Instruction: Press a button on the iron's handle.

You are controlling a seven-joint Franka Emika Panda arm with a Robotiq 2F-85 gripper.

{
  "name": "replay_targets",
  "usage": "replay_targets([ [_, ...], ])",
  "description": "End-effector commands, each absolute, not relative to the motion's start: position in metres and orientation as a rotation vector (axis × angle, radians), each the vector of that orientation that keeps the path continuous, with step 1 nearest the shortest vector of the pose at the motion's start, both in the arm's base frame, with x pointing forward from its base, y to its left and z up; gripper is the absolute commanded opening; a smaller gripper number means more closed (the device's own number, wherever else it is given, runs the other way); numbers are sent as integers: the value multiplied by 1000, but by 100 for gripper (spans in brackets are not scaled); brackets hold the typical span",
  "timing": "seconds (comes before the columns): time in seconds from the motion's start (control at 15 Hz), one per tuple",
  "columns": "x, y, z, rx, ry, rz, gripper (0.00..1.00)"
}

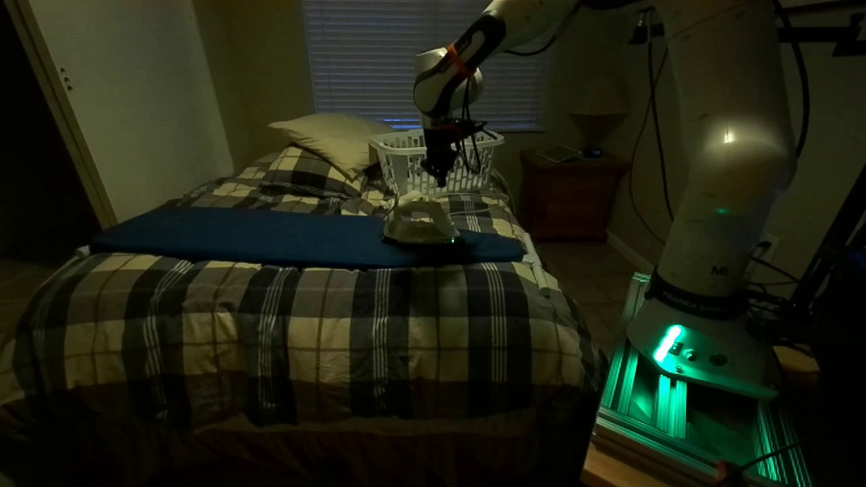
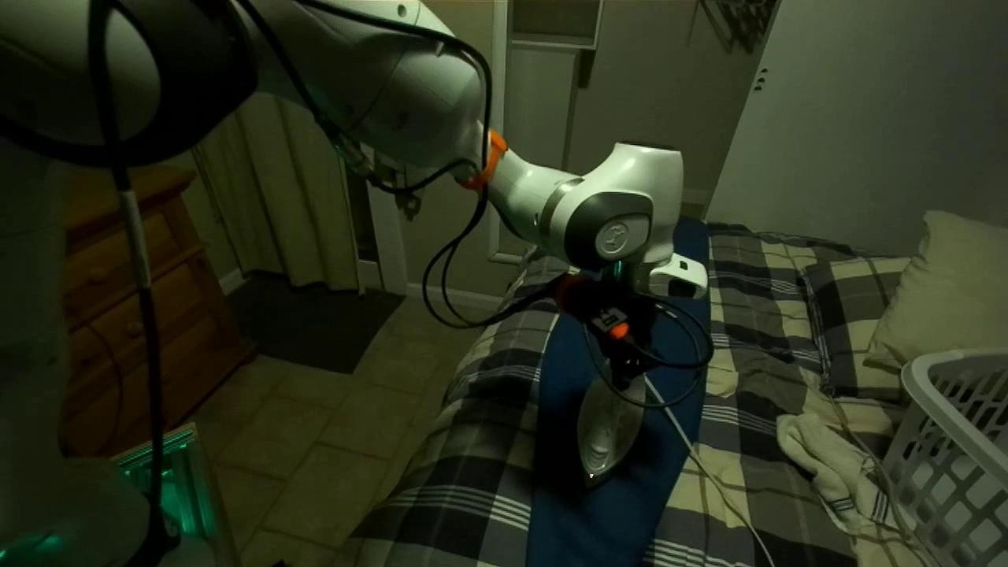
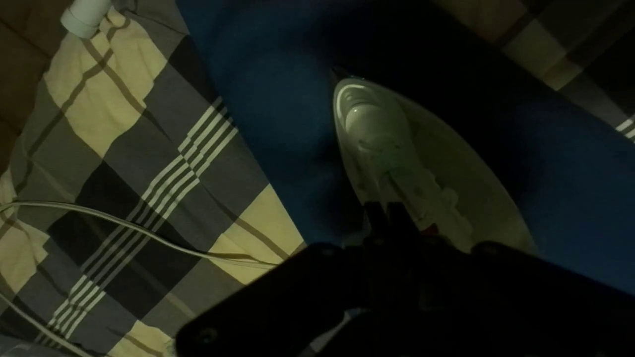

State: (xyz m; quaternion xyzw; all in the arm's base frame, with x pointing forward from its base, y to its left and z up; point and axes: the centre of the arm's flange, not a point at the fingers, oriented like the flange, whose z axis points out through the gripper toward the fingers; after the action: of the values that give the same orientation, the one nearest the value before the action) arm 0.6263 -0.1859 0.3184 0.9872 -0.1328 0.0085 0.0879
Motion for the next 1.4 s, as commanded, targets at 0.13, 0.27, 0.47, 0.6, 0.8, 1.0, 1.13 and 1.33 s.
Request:
replay_targets([
  [0.13, 636, -184, 300, 3027, -403, 63, 7],
  [0.27, 639, -187, 294, 3008, -408, 93, 7],
  [0.47, 642, -190, 283, 2994, -406, 147, 7],
  [0.6, 643, -191, 276, 2993, -406, 152, 7],
  [0.8, 642, -193, 271, 2984, -401, 145, 7],
  [1.0, 641, -196, 269, 2976, -400, 151, 7],
  [1.13, 640, -197, 269, 2967, -400, 156, 7],
  [1.33, 638, -198, 269, 2966, -400, 143, 7],
])
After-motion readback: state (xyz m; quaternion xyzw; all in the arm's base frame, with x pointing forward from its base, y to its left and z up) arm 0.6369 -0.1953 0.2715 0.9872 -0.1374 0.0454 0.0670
